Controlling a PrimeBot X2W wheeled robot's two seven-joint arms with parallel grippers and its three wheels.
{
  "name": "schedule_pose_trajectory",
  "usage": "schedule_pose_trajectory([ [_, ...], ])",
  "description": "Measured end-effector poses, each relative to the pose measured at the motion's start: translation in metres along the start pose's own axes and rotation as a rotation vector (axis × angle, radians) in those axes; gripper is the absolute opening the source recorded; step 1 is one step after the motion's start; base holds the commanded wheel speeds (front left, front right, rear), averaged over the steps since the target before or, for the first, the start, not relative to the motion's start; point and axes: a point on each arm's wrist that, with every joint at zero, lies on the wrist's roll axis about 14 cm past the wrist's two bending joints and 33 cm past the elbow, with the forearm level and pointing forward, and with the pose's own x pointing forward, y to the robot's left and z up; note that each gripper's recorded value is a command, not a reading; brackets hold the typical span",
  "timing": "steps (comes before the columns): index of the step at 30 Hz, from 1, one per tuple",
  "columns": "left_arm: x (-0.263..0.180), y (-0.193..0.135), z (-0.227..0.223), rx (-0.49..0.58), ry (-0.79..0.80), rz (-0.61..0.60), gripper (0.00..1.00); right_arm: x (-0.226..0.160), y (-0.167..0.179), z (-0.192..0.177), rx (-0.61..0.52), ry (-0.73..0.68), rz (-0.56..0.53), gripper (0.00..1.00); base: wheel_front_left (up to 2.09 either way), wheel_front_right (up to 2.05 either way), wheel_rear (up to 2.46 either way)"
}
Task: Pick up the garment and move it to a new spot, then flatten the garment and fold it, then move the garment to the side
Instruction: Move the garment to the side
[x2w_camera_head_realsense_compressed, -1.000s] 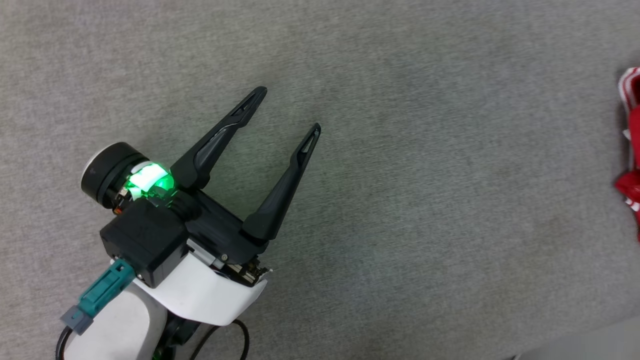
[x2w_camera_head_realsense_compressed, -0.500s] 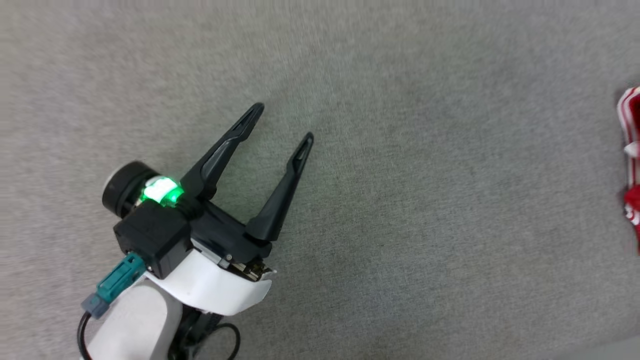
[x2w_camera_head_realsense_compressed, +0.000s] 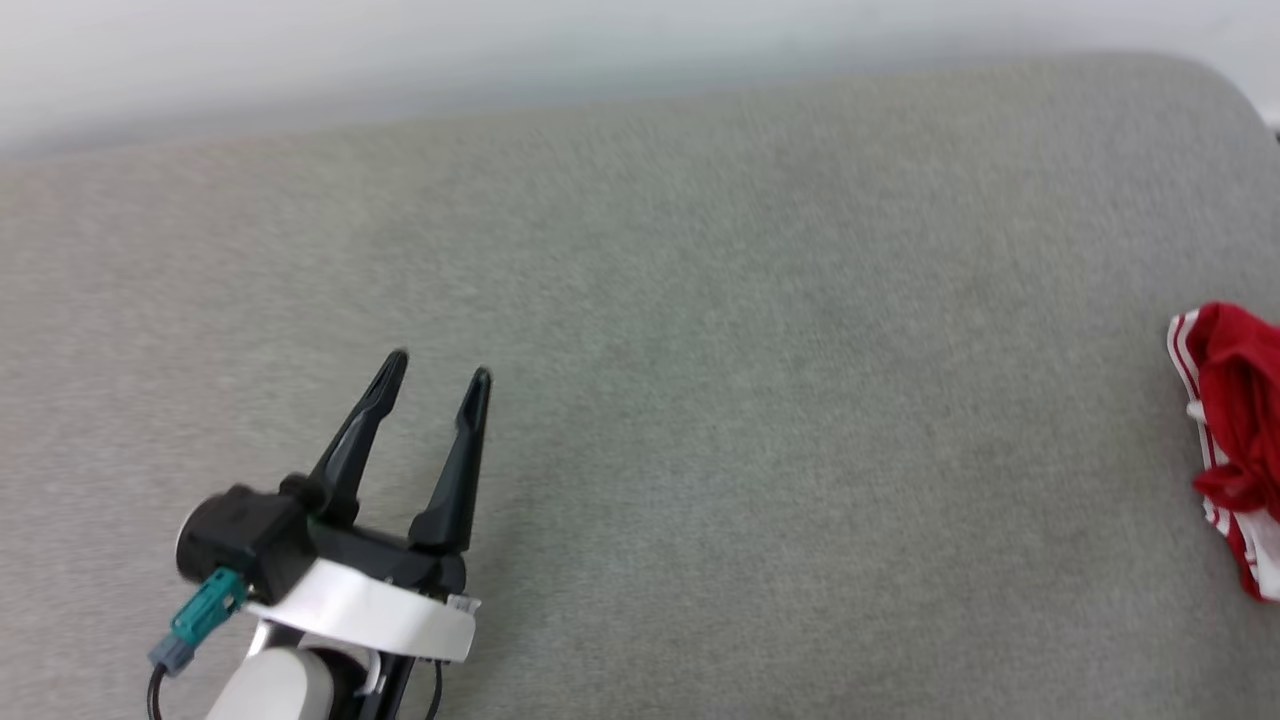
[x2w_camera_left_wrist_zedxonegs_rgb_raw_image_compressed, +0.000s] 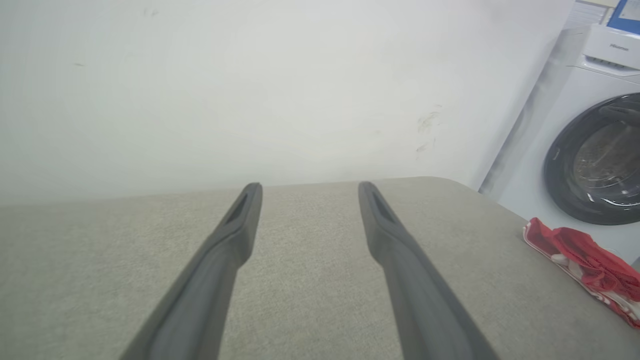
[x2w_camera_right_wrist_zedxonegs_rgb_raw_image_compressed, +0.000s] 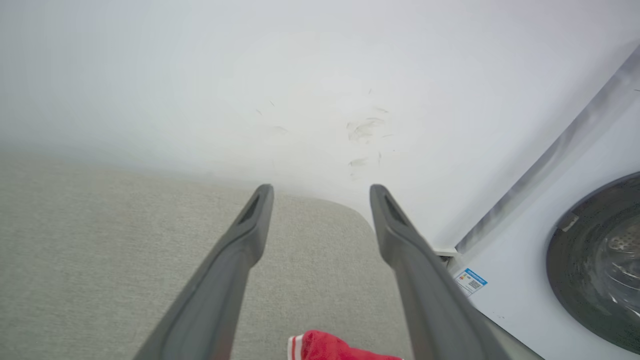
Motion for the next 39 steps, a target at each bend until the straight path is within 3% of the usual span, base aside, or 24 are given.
schedule_pose_trajectory([
  [2, -0.012, 0.006, 0.006, 0.016, -0.002, 0.035, 1.00, -0.009, 0.024, 0.016, 0.082, -0.066, 0.046, 1.00, 0.00, 0.00, 0.00],
  [3, -0.029, 0.015, 0.012, 0.028, -0.006, 0.090, 1.00, -0.024, 0.060, 0.030, 0.200, -0.138, 0.116, 1.00, 0.00, 0.00, 0.00],
  [10, -0.068, 0.035, 0.019, 0.047, -0.004, 0.215, 1.00, -0.059, 0.120, 0.028, 0.372, -0.190, 0.234, 1.00, 0.00, 0.00, 0.00],
  [14, -0.084, 0.041, 0.016, 0.064, 0.012, 0.259, 1.00, -0.074, 0.139, 0.016, 0.470, -0.182, 0.249, 1.00, 0.00, 0.00, 0.00],
  [24, -0.101, 0.050, 0.010, 0.071, 0.017, 0.320, 1.00, -0.089, 0.177, -0.017, 0.511, -0.129, 0.282, 1.00, 0.00, 0.00, 0.00],
  [39, -0.104, 0.056, 0.021, 0.084, -0.032, 0.356, 1.00, -0.089, 0.183, -0.023, 0.491, -0.119, 0.282, 1.00, 0.00, 0.00, 0.00],
])
